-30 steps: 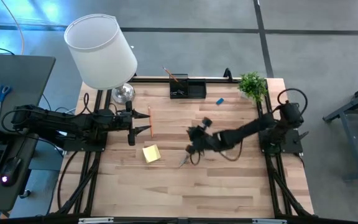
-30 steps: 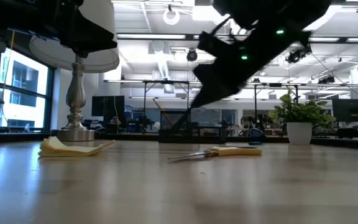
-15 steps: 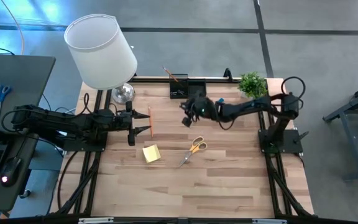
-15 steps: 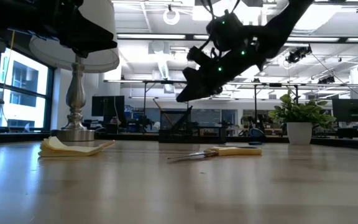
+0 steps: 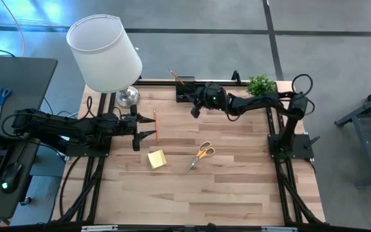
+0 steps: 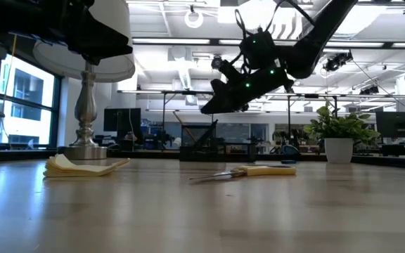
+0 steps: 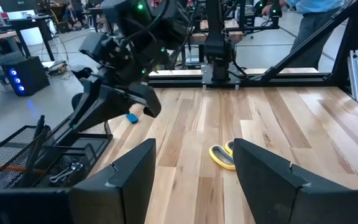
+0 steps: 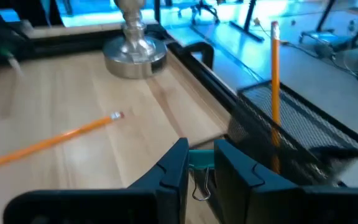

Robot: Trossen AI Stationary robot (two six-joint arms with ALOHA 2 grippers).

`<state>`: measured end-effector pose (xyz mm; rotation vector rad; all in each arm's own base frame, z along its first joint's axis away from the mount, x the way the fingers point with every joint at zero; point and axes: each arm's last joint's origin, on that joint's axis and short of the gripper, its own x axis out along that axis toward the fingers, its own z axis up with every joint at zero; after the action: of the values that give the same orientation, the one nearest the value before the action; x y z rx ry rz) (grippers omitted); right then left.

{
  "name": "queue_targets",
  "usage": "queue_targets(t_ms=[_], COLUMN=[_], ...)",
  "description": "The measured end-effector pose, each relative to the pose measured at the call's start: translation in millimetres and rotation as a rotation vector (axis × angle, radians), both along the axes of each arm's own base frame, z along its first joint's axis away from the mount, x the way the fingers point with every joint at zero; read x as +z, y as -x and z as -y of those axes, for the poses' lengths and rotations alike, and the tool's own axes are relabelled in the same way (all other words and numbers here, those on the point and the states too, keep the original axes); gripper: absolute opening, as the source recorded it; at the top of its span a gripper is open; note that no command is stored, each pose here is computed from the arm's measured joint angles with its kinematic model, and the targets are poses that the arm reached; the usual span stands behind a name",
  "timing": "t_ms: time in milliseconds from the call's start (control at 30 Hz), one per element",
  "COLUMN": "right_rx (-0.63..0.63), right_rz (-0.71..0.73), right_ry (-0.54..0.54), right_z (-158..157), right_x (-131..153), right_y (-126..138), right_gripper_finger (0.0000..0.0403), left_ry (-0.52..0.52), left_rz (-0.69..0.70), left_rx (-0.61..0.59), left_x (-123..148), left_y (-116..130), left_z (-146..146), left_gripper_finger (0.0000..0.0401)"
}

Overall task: Pick and place office supplies into organizer
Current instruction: Put the blue binder clip into the desk organizer

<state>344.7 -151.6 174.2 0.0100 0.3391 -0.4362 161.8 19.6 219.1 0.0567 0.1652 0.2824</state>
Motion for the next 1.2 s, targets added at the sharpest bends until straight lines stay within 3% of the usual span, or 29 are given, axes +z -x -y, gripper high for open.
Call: queue_targets(t_ms=[200, 433, 1200], right_rx=[0.039, 0.062, 0.029], right_rz=[-0.002, -0.132, -0.21], right_ry=[-0.014, 0.0, -0.021], right_z=[16.2, 31.6, 50.0], right_x=[-8.5, -15.4, -6.0], right_y=[-19.2, -44.0, -44.9], right_gripper_finger=[0.0052, 0.0052, 0.0052], left_ry=[0.0, 0.001, 0.002], left_rz=[0.0, -0.006, -0.014], left_rx=[0.0, 0.0, -0.004], left_x=[0.0, -0.6, -1.4], left_y=[0.0, 0.1, 0.2], left_z=[0.0, 0.0, 0.2], left_gripper_finger=[0.0205, 0.0205, 0.0205])
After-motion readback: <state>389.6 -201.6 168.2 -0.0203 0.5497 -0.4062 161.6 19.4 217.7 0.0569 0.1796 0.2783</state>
